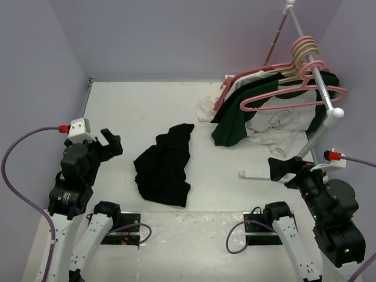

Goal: Place the t-shirt on the hanger
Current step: Pick up the hanger from the clothesline.

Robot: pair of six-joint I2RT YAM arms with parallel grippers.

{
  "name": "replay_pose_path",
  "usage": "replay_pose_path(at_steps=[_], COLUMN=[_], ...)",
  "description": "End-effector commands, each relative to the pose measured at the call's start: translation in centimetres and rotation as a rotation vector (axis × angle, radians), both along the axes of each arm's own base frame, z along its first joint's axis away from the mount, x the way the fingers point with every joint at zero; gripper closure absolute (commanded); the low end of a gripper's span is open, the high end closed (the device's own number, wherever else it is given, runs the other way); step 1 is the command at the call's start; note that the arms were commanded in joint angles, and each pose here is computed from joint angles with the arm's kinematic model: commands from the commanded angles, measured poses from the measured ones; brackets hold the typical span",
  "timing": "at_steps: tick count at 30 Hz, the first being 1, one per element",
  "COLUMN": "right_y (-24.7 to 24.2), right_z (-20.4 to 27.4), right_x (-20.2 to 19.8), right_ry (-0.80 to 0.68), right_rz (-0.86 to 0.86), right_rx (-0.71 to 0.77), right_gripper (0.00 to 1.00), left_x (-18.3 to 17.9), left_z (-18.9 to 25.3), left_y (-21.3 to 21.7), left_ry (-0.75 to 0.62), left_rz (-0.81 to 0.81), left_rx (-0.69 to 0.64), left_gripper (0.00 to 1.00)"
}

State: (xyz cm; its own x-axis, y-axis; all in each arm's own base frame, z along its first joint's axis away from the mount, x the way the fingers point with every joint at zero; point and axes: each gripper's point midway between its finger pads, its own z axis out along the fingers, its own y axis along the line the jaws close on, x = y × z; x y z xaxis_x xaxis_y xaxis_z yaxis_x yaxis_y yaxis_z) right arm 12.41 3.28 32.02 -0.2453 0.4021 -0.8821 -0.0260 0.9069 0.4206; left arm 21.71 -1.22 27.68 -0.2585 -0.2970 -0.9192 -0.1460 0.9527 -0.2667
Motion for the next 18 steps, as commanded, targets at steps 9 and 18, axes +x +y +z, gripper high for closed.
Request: replay_pose_path(at_steps=[9,18], right_y=[4.2,10.1], right_z=[1.0,5.1], right_x=[1.6,9.2], right_ry=[-0.028,-0.052], right_rz=[0.194,0.407], right_rx=[0.105,0.346], right_gripper=[0.01,0.01], left_x=[0.8,1.6], left_z=[-0.5,-1.5], left_y=[0.8,0.2], left_ry=[-0.018,-0.019], left_rz=[0.068,0.044], left_rx=[-0.015,-0.028], left_gripper=[0.00,0.00])
